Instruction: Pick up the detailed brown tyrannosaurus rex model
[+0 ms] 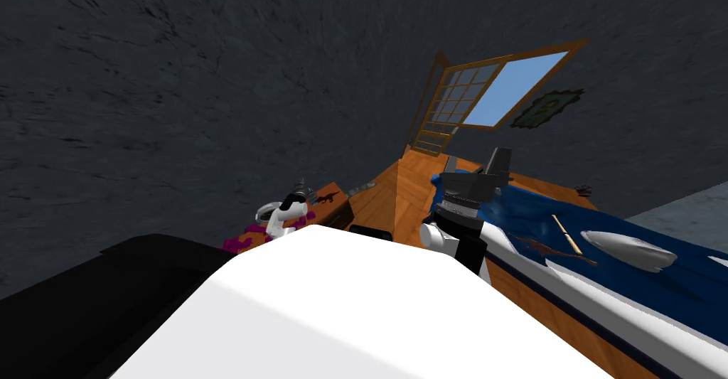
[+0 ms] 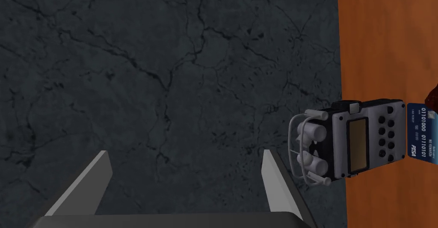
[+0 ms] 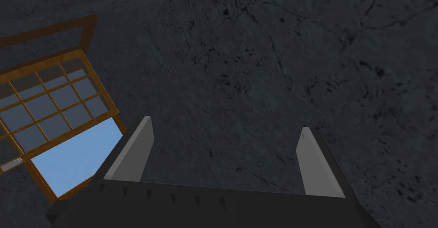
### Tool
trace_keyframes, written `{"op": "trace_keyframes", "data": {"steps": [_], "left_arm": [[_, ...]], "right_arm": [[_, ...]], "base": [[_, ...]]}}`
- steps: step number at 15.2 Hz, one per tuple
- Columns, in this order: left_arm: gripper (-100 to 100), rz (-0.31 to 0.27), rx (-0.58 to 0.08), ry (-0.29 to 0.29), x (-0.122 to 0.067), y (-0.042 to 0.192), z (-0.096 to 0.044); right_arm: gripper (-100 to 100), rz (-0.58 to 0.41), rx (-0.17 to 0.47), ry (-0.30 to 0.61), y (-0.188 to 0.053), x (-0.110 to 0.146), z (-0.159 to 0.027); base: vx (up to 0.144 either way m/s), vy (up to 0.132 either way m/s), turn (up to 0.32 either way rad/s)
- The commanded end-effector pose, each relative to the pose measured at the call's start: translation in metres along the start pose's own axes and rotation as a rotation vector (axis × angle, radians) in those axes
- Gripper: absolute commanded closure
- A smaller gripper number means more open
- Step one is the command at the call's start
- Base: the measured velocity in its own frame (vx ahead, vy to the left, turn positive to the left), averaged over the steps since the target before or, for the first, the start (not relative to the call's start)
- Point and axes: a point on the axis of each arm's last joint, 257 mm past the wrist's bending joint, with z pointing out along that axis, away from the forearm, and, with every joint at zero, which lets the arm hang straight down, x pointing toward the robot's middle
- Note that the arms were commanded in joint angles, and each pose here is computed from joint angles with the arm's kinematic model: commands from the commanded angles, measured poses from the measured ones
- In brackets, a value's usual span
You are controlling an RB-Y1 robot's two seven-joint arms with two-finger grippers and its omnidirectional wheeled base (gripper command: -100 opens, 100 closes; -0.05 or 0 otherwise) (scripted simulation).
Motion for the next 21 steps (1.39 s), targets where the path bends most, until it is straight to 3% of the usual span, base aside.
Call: {"op": "trace_keyframes", "data": {"steps": [1, 2, 3, 4, 6, 7, 8, 9, 10, 11, 12, 15, 16, 18, 19, 21], "left_arm": [[-100, -0.007, -0.032, -0.015, -0.006, 0.014, 0.003], [-100, -0.024, -0.094, -0.049, -0.022, 0.036, 0.003], [-100, -0.024, -0.097, -0.05, -0.022, 0.037, 0.003], [-100, -0.043, -0.154, -0.083, -0.037, 0.057, 0.001], [-100, -0.043, -0.162, -0.085, -0.038, 0.061, 0.001], [-100, -0.063, -0.226, -0.121, -0.054, 0.085, -0.002], [-100, -0.063, -0.227, -0.121, -0.054, 0.086, -0.003], [-100, -0.083, -0.289, -0.156, -0.068, 0.109, -0.008], [-100, -0.083, -0.292, -0.156, -0.068, 0.11, -0.008], [-100, -0.103, -0.352, -0.19, -0.082, 0.133, -0.016], [-100, -0.104, -0.356, -0.191, -0.083, 0.134, -0.016], [-100, -0.144, -0.473, -0.259, -0.108, 0.177, -0.035], [-100, -0.144, -0.476, -0.26, -0.109, 0.179, -0.035], [-100, -0.181, -0.577, -0.324, -0.132, 0.216, -0.057], [-100, -0.181, -0.579, -0.324, -0.131, 0.216, -0.057], [-100, -0.215, -0.676, -0.386, -0.151, 0.25, -0.081]], "right_arm": [[0, 0.0, 0.0, 0.0, 0.0, 0.0, 0.0], [0, 0.0, 0.0, 0.0, 0.0, 0.0, 0.0], [0, 0.0, 0.0, 0.0, 0.0, 0.0, 0.0], [0, 0.0, 0.0, 0.0, 0.0, 0.0, 0.0], [0, 0.0, 0.0, 0.0, 0.0, 0.0, 0.0], [0, 0.0, 0.0, 0.0, 0.0, 0.0, 0.0], [0, 0.0, 0.0, 0.0, 0.0, 0.0, 0.0], [0, 0.0, 0.0, 0.0, 0.0, 0.0, 0.0], [0, 0.0, 0.0, 0.0, 0.0, 0.0, 0.0], [0, 0.0, 0.0, 0.0, 0.0, 0.0, 0.0], [0, 0.0, 0.0, 0.0, 0.0, 0.0, 0.0], [0, 0.0, 0.0, 0.0, 0.0, 0.0, 0.0], [0, 0.0, 0.0, 0.0, 0.0, 0.0, 0.0], [0, 0.0, 0.0, 0.0, 0.0, 0.0, 0.0], [0, 0.0, 0.0, 0.0, 0.0, 0.0, 0.0], [0, 0.0, 0.0, 0.0, 0.0, 0.0, 0.0]], "base": [[0.058, -0.031, -0.056], [0.065, -0.034, -0.151], [0.07, -0.033, -0.163], [0.084, -0.05, -0.197], [0.081, -0.035, -0.091], [0.082, -0.027, -0.107], [0.082, -0.022, -0.151], [0.095, -0.037, -0.244], [0.09, -0.033, -0.158], [0.1, -0.027, -0.138], [0.106, -0.027, -0.113], [0.107, -0.037, -0.151], [0.108, -0.022, -0.13], [0.127, -0.012, -0.206], [0.128, -0.025, -0.164], [0.126, -0.033, -0.162]]}}
